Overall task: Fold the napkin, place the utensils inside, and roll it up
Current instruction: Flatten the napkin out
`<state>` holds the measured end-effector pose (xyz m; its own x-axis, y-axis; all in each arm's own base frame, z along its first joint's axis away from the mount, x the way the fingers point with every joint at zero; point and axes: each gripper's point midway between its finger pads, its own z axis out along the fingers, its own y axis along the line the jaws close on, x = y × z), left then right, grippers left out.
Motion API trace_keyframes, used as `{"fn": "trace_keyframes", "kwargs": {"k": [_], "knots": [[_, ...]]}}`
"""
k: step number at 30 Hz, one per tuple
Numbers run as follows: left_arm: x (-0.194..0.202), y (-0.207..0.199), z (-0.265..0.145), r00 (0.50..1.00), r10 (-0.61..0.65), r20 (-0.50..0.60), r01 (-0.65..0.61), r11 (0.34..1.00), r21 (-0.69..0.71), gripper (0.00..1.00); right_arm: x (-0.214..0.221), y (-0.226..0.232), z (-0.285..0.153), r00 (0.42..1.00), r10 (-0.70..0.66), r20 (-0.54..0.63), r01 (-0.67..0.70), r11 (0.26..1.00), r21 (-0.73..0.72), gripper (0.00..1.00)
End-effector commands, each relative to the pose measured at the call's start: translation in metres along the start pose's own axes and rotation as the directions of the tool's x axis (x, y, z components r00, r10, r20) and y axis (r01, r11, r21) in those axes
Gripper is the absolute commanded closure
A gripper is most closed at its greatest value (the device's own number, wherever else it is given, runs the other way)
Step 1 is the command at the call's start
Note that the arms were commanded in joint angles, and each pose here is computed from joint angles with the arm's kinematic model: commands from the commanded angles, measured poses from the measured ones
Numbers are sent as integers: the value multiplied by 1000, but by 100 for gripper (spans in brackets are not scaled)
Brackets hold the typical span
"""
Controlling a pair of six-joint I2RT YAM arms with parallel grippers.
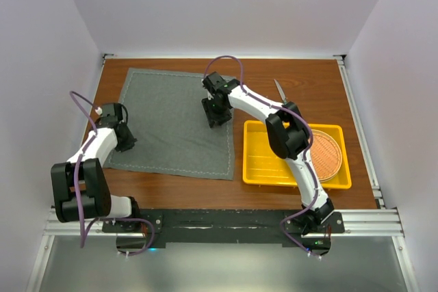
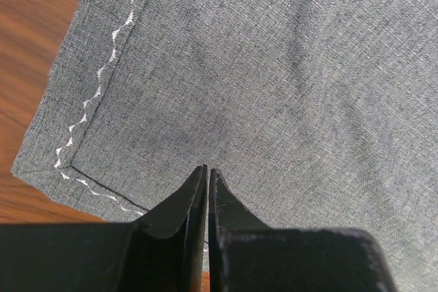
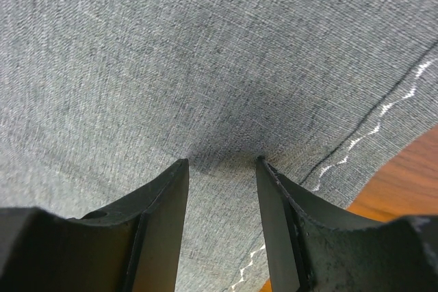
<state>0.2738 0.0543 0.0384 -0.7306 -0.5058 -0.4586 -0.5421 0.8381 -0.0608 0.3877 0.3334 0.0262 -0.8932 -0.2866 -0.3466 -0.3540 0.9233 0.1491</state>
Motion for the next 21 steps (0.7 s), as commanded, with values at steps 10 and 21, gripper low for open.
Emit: {"fn": "trace_keyframes", "kwargs": {"k": [10, 21], "knots": [[15, 17, 8, 997, -65, -41, 61, 994, -95, 87, -12, -21, 7, 998, -59, 34, 56, 994, 91, 51], [-29, 18, -47, 961, -239, 136, 251, 965, -72, 43, -13, 53, -128, 1000, -28, 0, 28, 978, -206, 29]]}}
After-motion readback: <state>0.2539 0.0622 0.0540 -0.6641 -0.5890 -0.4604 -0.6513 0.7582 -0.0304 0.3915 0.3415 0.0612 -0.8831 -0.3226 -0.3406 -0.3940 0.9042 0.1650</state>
